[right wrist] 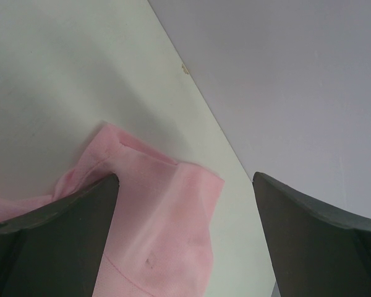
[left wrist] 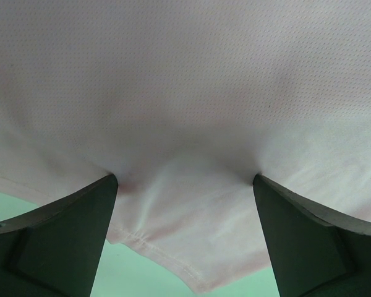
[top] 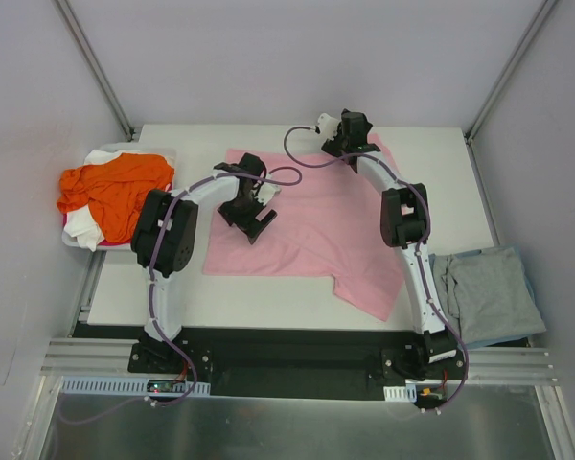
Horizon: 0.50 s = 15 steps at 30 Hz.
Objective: Fold and stack the t-shirts
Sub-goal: Flatten the tshirt out
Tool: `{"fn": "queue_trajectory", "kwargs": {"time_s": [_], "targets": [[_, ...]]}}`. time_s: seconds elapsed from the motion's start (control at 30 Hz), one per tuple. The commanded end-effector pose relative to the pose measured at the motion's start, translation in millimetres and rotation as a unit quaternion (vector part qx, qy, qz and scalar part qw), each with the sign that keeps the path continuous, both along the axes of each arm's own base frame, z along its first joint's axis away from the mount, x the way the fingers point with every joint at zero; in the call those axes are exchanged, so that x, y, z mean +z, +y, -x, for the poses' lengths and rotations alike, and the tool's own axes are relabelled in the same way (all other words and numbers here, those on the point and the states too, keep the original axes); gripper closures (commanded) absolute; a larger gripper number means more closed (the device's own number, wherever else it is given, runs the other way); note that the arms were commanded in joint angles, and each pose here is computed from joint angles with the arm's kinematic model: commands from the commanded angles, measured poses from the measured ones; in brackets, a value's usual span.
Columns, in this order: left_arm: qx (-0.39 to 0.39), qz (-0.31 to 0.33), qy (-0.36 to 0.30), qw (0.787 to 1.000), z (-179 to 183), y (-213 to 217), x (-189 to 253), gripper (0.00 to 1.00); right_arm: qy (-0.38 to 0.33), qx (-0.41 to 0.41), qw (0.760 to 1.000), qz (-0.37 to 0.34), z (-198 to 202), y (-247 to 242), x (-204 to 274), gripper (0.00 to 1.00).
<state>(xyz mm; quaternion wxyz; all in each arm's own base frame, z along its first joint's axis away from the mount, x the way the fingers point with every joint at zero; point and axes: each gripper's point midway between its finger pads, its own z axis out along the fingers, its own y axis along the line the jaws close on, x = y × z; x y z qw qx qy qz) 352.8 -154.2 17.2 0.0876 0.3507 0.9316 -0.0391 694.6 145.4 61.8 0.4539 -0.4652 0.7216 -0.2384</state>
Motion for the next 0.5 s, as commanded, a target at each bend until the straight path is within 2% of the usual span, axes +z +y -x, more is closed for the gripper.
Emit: {"fn": "queue_trajectory", "kwargs": {"time_s": [0.0, 0.47], "targets": [[0.009, -0.027, 0.019, 0.999, 7.0, 6.4, -10.4, 0.08, 0.054, 0.002, 0.998, 0.011, 18.8, -2.0, -20.0, 0.03], [0.008, -0.015, 0.037, 0.999, 17.8, 4.0, -15.1, 0.08, 0.040, -0.009, 0.999, 0.036, 6.4, -26.6, -23.5, 0.04]]}}
